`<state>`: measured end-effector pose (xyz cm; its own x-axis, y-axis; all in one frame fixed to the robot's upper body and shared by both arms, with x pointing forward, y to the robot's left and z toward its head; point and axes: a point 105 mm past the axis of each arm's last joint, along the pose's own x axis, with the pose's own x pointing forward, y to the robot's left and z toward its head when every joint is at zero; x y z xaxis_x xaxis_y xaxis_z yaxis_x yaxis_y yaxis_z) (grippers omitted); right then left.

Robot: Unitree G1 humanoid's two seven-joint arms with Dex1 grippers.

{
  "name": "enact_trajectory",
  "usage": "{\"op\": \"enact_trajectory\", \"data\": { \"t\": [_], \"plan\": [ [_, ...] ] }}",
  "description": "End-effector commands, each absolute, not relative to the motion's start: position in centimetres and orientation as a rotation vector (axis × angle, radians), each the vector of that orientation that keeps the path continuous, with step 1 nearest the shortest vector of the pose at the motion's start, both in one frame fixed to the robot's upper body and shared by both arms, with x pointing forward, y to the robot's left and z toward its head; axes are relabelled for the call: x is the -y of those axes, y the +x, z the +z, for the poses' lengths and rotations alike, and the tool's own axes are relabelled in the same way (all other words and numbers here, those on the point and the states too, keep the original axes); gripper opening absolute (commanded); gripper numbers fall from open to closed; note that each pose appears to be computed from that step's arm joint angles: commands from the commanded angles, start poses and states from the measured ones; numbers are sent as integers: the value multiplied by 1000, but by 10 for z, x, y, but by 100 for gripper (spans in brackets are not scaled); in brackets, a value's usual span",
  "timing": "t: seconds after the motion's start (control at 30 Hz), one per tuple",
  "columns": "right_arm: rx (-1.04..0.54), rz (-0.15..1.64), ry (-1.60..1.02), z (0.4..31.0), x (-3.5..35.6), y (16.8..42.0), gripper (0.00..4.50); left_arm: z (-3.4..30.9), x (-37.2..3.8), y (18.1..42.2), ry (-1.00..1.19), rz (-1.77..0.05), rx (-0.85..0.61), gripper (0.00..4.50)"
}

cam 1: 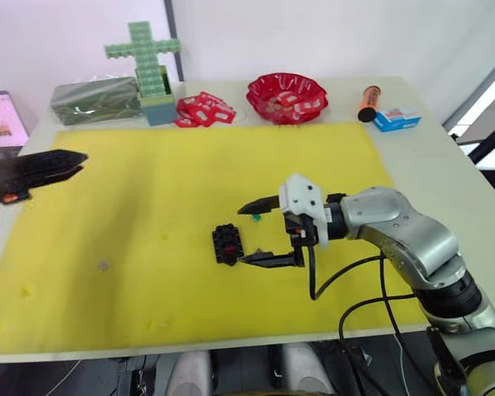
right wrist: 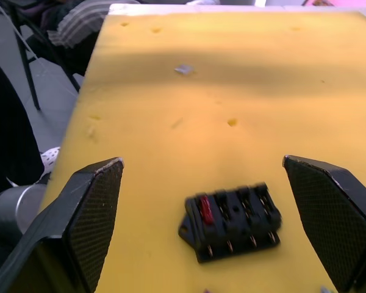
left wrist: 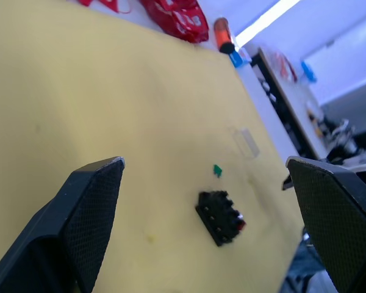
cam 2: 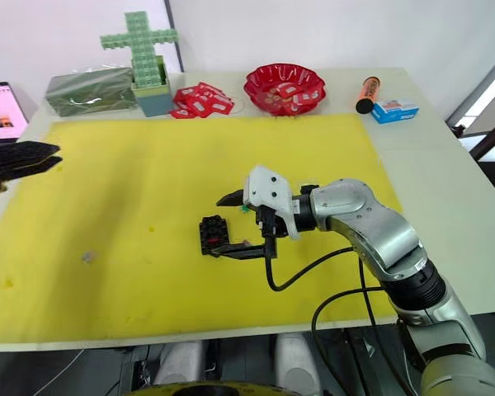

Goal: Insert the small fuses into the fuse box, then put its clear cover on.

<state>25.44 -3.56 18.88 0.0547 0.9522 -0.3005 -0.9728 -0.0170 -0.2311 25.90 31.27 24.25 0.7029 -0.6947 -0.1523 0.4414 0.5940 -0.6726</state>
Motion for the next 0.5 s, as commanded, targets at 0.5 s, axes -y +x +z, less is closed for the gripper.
{"op": "enact_trajectory", "data": {
  "t": [0.5],
  "plan": [
    [28, 1596, -459, 195, 22, 251, 450, 146, -306, 201, -1041, -530, -596, 447]
  ]
}}
